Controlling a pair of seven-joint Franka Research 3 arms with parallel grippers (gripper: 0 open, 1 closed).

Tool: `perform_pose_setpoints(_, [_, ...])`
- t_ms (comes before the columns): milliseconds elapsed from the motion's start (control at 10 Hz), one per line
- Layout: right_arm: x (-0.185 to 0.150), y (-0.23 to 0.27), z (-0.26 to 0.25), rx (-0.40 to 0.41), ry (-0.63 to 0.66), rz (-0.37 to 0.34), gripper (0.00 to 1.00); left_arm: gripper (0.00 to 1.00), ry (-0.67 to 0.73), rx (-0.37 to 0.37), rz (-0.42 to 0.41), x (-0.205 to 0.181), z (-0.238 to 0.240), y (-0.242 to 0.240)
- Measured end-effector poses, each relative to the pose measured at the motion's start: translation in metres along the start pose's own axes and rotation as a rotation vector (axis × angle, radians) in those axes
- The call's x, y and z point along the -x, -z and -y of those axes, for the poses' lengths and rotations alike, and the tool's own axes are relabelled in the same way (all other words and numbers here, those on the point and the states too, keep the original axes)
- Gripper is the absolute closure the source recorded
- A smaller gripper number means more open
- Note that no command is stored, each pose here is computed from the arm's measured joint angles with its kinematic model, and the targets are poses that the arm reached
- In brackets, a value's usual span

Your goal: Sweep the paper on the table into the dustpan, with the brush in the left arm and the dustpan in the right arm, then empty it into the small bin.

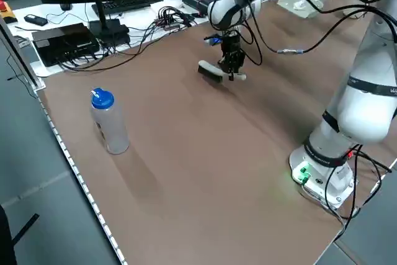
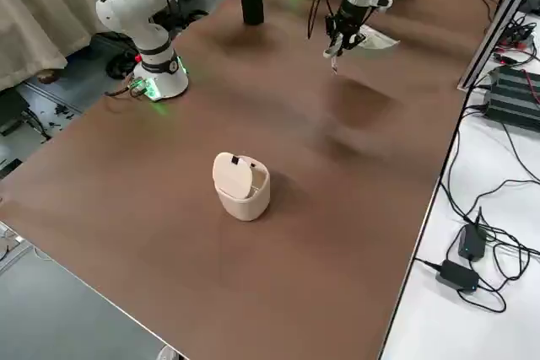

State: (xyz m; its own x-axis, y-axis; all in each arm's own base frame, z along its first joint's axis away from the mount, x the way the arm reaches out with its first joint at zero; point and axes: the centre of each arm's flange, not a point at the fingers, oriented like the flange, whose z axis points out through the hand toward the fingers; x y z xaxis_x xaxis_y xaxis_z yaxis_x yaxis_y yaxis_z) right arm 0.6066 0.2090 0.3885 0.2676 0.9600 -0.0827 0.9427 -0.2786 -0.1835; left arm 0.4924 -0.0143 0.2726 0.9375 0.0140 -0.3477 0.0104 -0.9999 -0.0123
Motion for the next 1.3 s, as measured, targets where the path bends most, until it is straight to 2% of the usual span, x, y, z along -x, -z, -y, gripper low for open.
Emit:
perform_pose_setpoints(200, [0.04, 0.026, -0.004, 0.015, -0.054, -0.034, 0.68, 0.73, -0.005, 0.001, -0.022, -0.001, -0.001, -0.008])
perform_pose_setpoints(400, [0.085, 0.062, 0.004, 0.063, -0.131, -0.053, 0.68, 0.73, -0.018, -0.006, -0.032, -0.001, -0.001, -0.02])
perform_pose_setpoints(600, [0.14, 0.085, 0.004, 0.087, -0.229, -0.066, 0.68, 0.73, -0.031, -0.014, -0.038, -0.003, -0.001, -0.029])
perform_pose_setpoints(1100, [0.282, 0.082, -0.029, 0.046, -0.492, -0.086, 0.68, 0.73, -0.015, -0.005, -0.048, -0.006, 0.008, -0.03])
perform_pose_setpoints(1300, [0.294, 0.084, -0.031, 0.046, -0.548, -0.093, 0.68, 0.68, -0.006, 0.0, -0.047, -0.007, 0.013, -0.032])
